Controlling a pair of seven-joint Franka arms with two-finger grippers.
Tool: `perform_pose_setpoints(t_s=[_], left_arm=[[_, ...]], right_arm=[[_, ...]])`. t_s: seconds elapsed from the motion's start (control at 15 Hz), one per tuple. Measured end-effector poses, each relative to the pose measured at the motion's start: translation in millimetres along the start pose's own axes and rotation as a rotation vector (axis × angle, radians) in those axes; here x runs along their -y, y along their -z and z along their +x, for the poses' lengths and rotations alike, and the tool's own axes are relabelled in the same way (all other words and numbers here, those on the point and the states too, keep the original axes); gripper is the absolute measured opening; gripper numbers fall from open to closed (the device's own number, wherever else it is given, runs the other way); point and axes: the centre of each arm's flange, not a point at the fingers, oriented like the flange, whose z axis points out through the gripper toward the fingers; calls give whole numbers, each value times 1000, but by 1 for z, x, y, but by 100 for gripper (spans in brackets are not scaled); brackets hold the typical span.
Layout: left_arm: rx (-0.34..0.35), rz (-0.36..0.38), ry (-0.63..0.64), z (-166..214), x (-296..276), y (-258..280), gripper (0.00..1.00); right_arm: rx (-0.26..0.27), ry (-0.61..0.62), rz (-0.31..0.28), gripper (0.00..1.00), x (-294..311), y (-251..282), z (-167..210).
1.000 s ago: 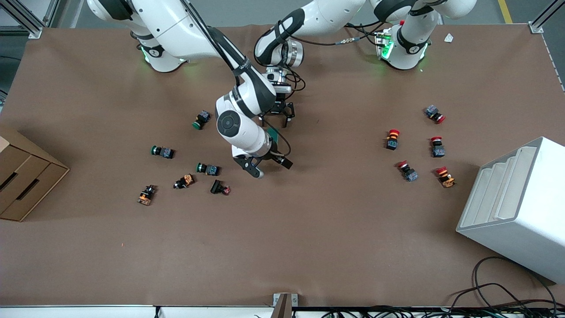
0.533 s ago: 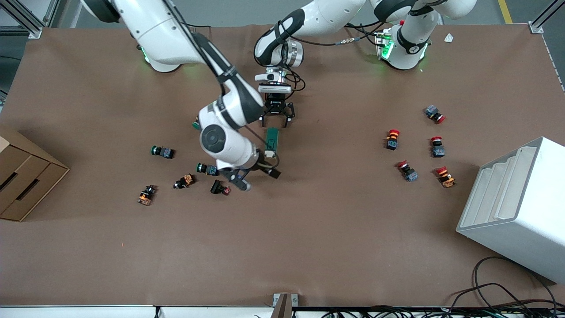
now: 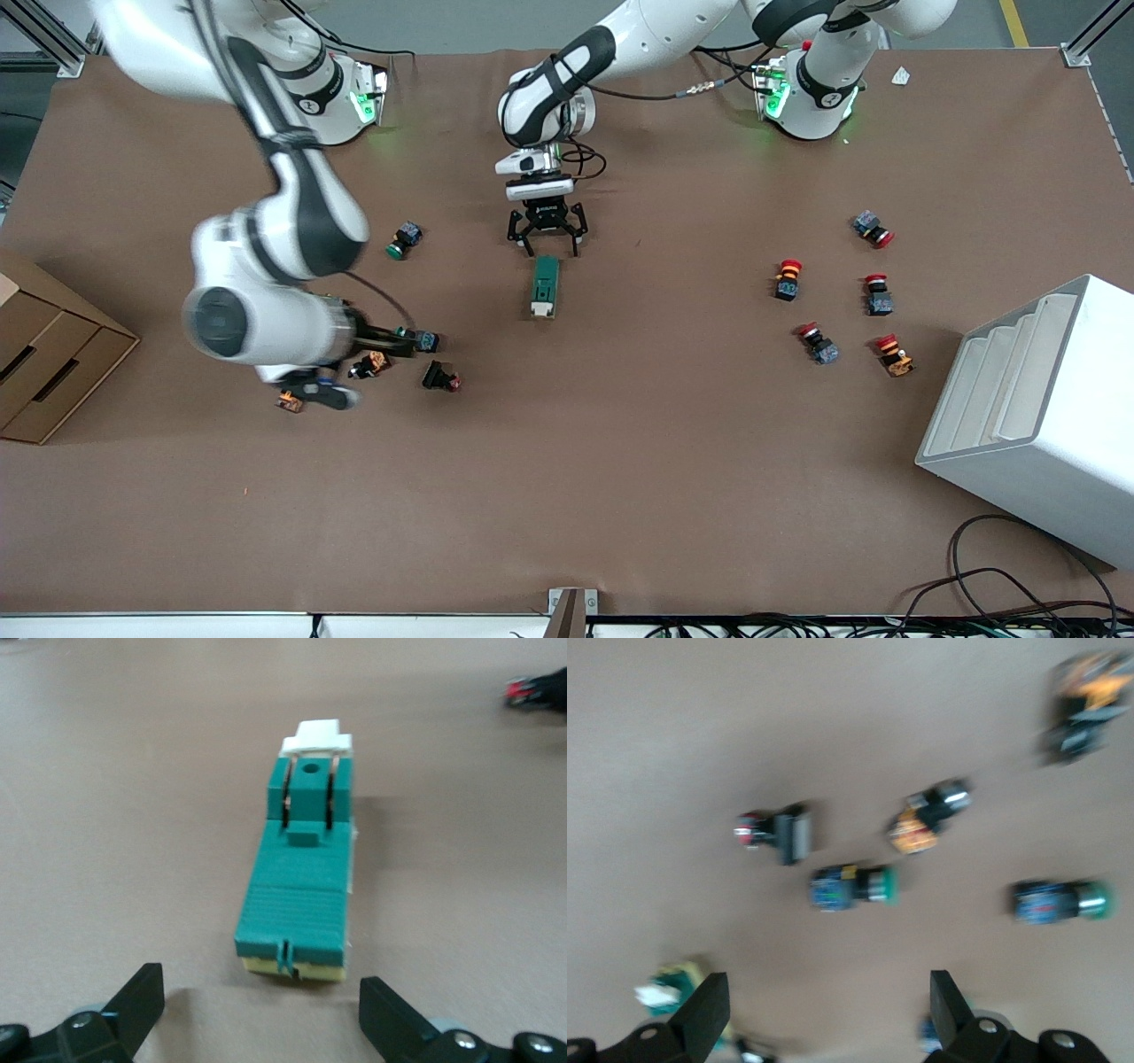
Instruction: Close load switch with both arms
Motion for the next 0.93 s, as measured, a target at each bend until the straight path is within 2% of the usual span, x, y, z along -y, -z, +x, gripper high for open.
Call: perform_pose_setpoints(t_s=[0.27,0.47,0.73,0.93], left_arm=[[137,101,16,62,-15,-8,100],[260,137,31,155,-11,1,100],[421,88,35,313,33,26,100],[503,39,42,413,95,34,100]], right_arm=[[-13,187,-38,100,-108,68,8],[-13,238,-89,100,-161,119,0],[-22,223,-134,100,-182,182,-19],[-44,193,-126,100,-199,222,-33]])
